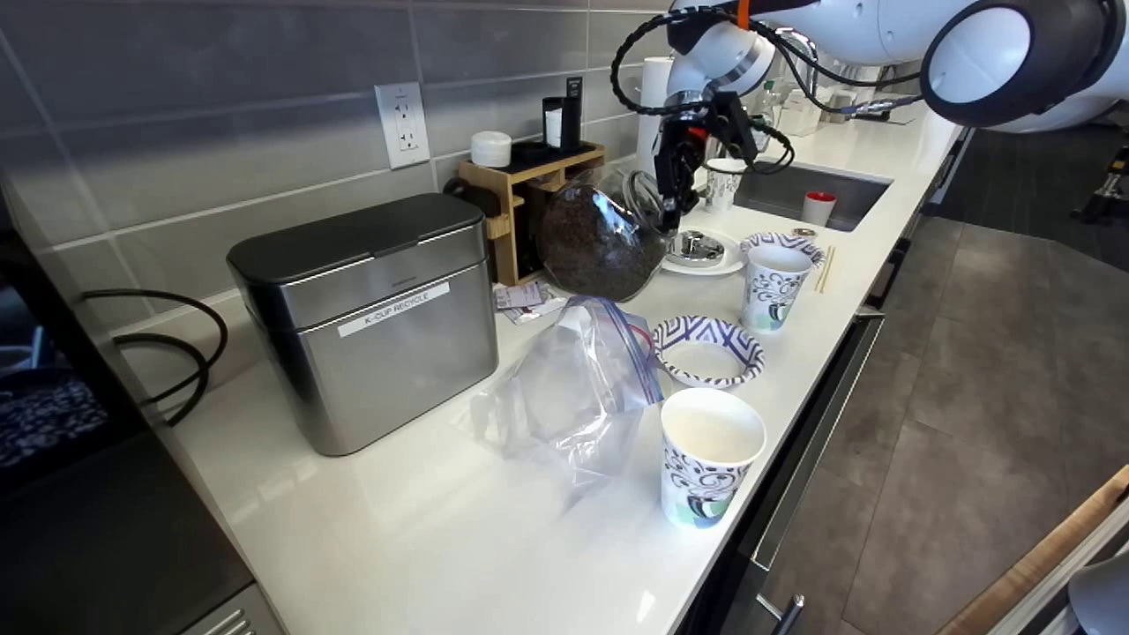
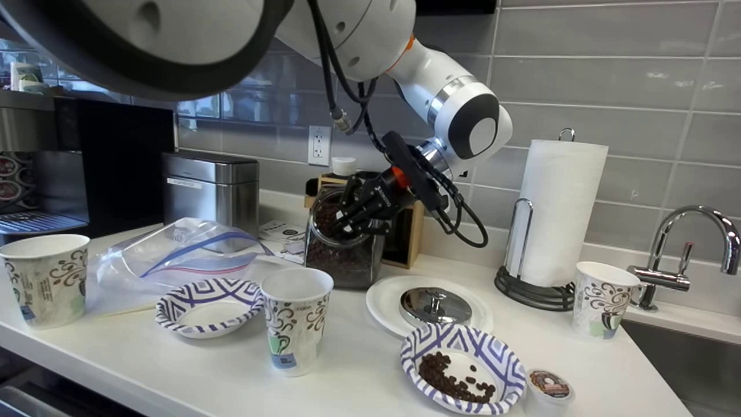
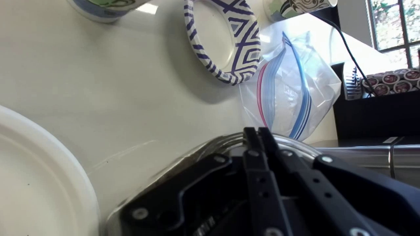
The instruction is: Empty a scoop of coffee grounds into the paper cup
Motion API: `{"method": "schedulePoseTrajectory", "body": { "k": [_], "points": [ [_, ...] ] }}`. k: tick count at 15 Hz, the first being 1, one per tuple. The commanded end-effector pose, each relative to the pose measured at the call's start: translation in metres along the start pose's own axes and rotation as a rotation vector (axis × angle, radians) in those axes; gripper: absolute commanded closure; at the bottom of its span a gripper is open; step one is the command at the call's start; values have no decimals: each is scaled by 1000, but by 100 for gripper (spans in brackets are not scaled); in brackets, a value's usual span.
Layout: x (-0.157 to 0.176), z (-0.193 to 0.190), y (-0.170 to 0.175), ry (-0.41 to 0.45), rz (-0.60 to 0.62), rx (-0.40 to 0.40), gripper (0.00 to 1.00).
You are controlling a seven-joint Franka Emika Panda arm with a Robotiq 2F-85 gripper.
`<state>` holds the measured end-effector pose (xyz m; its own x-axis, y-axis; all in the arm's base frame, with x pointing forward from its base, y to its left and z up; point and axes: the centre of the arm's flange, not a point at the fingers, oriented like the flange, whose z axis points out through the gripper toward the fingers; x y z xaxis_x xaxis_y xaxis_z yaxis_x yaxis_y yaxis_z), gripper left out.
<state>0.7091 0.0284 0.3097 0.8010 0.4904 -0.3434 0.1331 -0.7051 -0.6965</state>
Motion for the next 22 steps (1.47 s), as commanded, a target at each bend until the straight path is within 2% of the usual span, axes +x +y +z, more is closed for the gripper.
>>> {"method": "schedulePoseTrajectory", "body": {
  "k": [1,12,22],
  "points": [
    [18,-6,5,19,-45,56,99],
    [10,-12,7,52,-92,148,99],
    [-21,-22,0,3,-79,149,99]
  ]
}}
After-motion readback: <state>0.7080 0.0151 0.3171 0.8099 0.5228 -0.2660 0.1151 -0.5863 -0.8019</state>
